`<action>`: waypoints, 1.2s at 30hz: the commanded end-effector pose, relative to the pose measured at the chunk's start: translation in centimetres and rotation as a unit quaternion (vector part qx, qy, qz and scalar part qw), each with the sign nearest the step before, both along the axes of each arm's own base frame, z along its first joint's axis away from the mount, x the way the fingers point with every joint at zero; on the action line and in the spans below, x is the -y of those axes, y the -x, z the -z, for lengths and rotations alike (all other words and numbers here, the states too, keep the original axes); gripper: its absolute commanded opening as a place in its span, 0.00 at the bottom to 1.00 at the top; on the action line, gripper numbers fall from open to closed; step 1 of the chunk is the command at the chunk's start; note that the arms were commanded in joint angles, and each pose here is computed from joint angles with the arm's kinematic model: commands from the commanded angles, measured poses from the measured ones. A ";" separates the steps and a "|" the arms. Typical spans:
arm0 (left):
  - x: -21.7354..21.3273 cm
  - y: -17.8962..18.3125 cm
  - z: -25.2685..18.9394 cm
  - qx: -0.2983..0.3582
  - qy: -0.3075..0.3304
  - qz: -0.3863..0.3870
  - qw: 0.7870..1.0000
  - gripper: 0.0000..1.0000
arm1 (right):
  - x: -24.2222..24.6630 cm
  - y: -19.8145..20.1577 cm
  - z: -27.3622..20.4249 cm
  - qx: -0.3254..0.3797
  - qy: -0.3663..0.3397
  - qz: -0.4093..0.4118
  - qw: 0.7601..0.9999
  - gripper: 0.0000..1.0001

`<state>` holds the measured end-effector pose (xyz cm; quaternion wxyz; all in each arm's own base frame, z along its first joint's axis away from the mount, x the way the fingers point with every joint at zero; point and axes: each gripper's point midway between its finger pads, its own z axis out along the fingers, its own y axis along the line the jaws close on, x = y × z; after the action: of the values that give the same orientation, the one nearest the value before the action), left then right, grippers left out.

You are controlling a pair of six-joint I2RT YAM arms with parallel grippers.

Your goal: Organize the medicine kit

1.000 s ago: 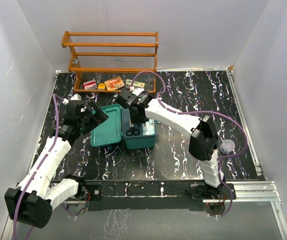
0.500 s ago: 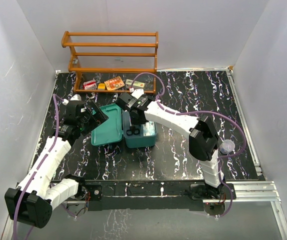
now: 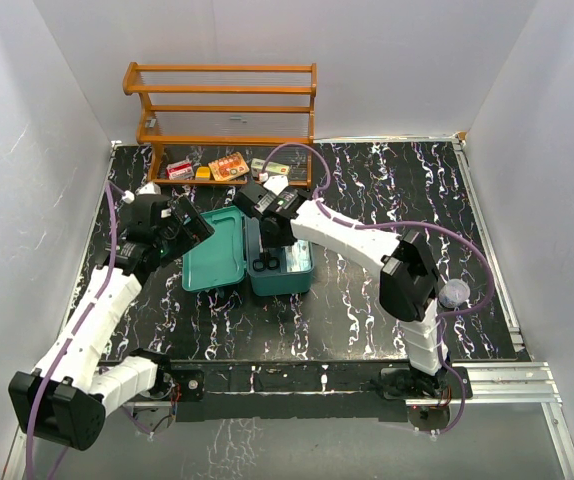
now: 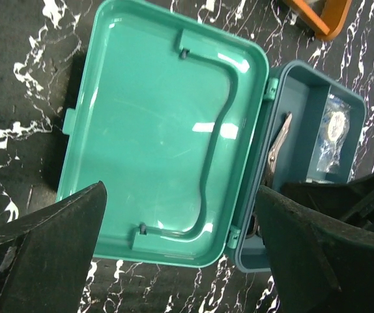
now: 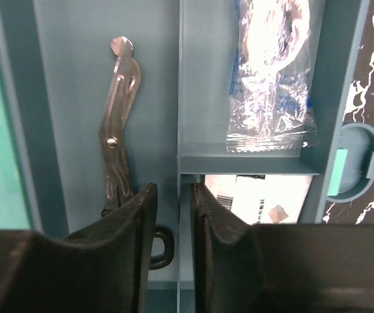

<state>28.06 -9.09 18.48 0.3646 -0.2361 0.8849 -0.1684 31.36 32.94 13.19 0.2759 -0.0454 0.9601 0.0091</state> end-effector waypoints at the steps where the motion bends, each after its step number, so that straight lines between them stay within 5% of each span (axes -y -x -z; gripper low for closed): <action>1: -0.8 -1.9 -2.5 0.022 -0.026 -0.014 0.999 0.98 | -0.7 -1.6 -7.2 0.059 -0.063 0.010 0.996 0.30; 12: -1.9 -5.4 -1.7 -0.010 -0.032 0.006 0.999 0.99 | 1.6 -2.7 -11.6 0.093 -0.107 -0.003 0.990 0.43; 19: -3.4 -6.2 1.6 0.001 0.061 0.032 0.998 0.99 | 5.3 -4.1 -12.0 0.115 -0.124 -0.003 0.986 0.54; 36: -1.7 -5.4 6.6 0.042 0.294 0.060 0.953 0.99 | 9.5 -4.9 -12.1 0.117 -0.139 0.006 0.983 0.56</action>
<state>32.73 -5.75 9.35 0.2846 -0.3111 0.8265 -0.3729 36.25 23.65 22.71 0.3539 -0.0046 0.9286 0.1110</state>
